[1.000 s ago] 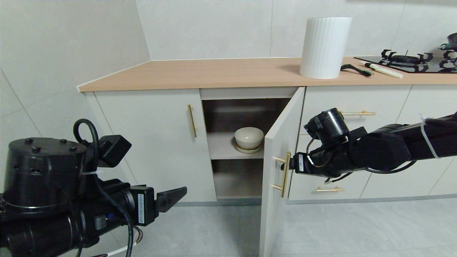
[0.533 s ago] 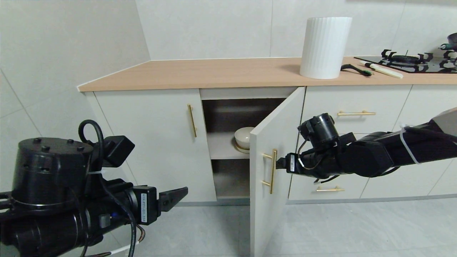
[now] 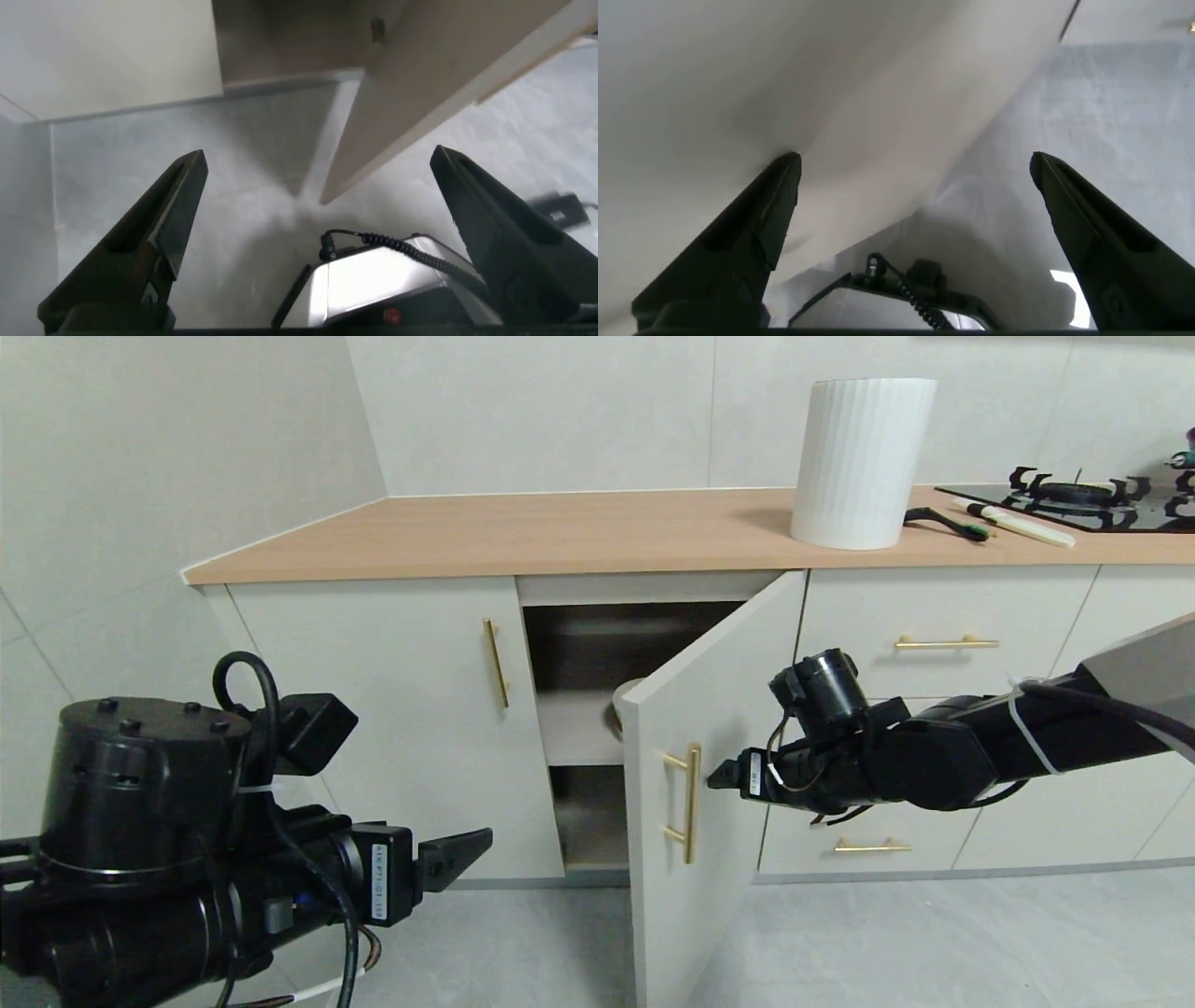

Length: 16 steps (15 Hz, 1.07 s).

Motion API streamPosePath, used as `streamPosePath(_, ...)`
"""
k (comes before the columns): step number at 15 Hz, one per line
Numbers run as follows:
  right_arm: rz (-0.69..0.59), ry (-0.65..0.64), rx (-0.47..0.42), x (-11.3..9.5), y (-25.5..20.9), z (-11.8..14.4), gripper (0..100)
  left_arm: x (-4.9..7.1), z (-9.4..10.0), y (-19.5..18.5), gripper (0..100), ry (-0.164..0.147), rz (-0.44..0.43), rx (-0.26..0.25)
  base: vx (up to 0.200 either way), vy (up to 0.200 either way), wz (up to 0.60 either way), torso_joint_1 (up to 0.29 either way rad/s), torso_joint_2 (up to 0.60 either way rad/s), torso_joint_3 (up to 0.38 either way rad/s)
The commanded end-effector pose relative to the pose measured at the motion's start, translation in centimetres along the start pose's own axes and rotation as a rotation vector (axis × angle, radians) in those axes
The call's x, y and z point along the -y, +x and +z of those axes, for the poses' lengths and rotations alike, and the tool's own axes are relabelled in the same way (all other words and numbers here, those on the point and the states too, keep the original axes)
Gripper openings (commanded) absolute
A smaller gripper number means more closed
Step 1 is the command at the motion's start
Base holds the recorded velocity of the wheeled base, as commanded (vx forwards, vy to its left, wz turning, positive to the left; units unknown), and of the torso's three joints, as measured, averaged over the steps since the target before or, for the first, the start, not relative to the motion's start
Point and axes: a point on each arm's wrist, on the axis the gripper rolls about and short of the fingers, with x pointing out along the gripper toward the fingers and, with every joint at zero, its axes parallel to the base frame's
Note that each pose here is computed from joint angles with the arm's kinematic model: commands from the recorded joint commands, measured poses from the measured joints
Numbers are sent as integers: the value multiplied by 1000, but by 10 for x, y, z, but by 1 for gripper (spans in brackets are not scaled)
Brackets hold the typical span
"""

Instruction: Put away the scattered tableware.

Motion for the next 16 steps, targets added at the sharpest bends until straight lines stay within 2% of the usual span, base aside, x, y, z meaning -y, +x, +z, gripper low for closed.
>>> streamPosePath(1,2,-1,-8,-2,2,-3,100,0,0,0,100,-1,0,0,200,0,0,12,-2,-2)
streamPosePath(4,29,39,10,-10,0,-3,100,0,0,1,100,-3,0,0,200,0,0,4,-1,1)
streamPosePath(7,81,92,46,-23,1,-4,100,0,1,0,100,-6,0,8,0,0,0,0,0,0)
streamPosePath(11,178,202,160,-35,18,1,100,0,1,0,100,-7,0,10,0,0,0,0,0,0)
streamPosePath(16,141,336,268,-43,36,19,100,0,1,0,100,-6,0,8,0,0,0,0,0,0)
